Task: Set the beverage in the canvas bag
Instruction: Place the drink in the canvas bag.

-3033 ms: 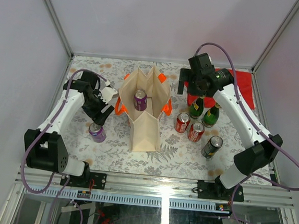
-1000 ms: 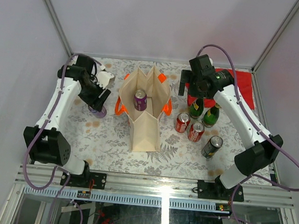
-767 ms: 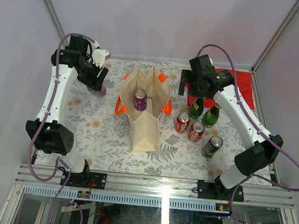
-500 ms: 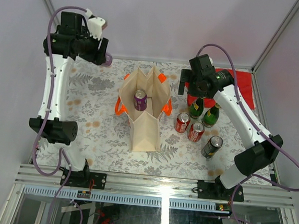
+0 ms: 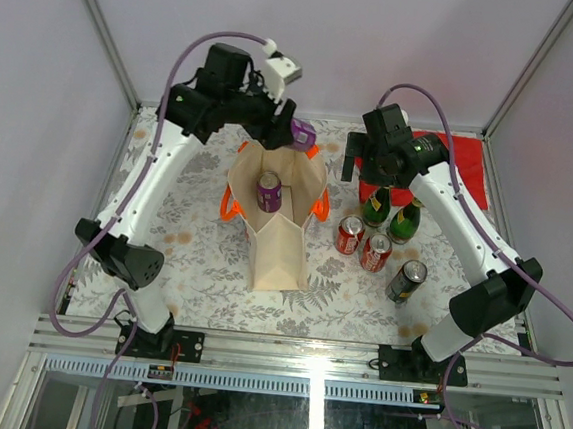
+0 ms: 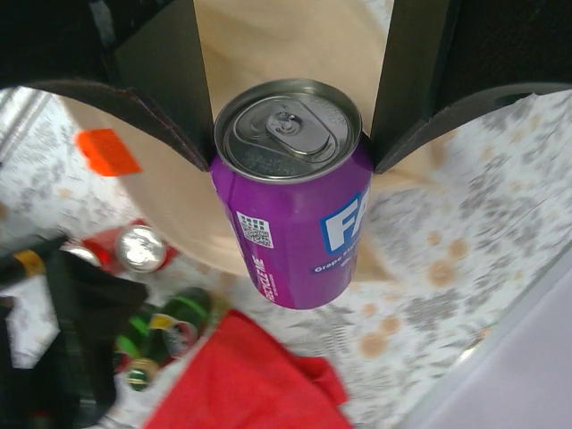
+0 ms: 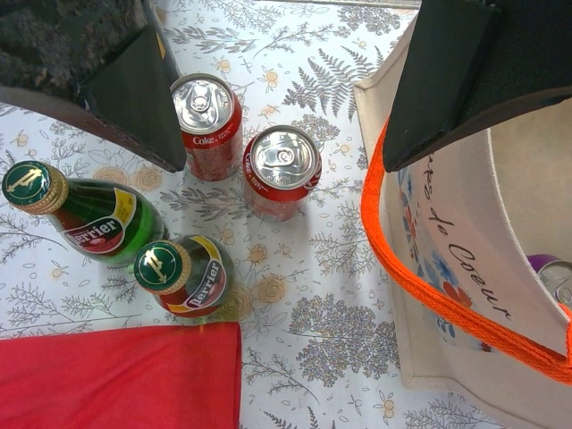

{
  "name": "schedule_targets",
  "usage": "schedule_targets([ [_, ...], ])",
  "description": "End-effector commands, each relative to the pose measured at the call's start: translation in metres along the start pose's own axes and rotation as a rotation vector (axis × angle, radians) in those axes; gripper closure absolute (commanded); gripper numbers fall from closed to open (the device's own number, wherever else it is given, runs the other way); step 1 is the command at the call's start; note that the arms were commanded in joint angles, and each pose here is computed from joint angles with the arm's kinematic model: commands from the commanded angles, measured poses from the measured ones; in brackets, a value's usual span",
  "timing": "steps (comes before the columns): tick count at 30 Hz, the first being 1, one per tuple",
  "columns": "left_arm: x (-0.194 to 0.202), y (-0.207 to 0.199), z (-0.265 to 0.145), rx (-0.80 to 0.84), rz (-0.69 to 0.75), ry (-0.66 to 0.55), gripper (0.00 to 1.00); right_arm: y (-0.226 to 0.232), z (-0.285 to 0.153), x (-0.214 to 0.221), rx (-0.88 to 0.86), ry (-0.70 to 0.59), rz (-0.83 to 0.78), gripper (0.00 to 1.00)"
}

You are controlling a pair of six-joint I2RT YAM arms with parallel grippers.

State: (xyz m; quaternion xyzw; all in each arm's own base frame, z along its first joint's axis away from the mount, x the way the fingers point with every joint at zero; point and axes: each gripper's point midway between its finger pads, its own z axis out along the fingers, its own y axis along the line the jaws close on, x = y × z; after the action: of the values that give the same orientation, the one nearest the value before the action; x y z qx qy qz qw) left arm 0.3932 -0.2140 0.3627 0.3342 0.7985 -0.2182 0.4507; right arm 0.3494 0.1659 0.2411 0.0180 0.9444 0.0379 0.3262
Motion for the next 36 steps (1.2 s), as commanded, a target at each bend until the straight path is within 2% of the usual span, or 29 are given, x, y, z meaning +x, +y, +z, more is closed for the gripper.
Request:
schedule_targets([
  [1, -0.043, -0.032, -0.001, 0.060, 0.105, -0.167, 1.00, -0.007, -0.021, -0.018, 0.007, -0.079, 0.038, 0.01],
  [6, -0.011, -0.040, 0.020, 0.089, 0.101, -0.087, 1.00, -0.012, -0.024, -0.014, 0.019, -0.081, 0.048, 0.01],
  [14, 0.024, -0.036, 0.024, 0.062, 0.122, 0.004, 1.00, -0.016, -0.025, -0.007, 0.027, -0.074, 0.058, 0.01],
  [17, 0.052, -0.044, 0.038, 0.097, 0.134, 0.102, 1.00, -0.014, -0.023, -0.006, 0.021, -0.071, 0.060, 0.01],
  [22, 0.079, -0.047, 0.071, 0.108, 0.161, 0.170, 1.00, -0.011, -0.021, -0.008, 0.013, -0.070, 0.058, 0.01],
  [36, 0.127, -0.007, 0.141, -0.025, 0.152, 0.325, 1.00, -0.019, -0.028, -0.003, 0.036, -0.069, 0.076, 0.01],
])
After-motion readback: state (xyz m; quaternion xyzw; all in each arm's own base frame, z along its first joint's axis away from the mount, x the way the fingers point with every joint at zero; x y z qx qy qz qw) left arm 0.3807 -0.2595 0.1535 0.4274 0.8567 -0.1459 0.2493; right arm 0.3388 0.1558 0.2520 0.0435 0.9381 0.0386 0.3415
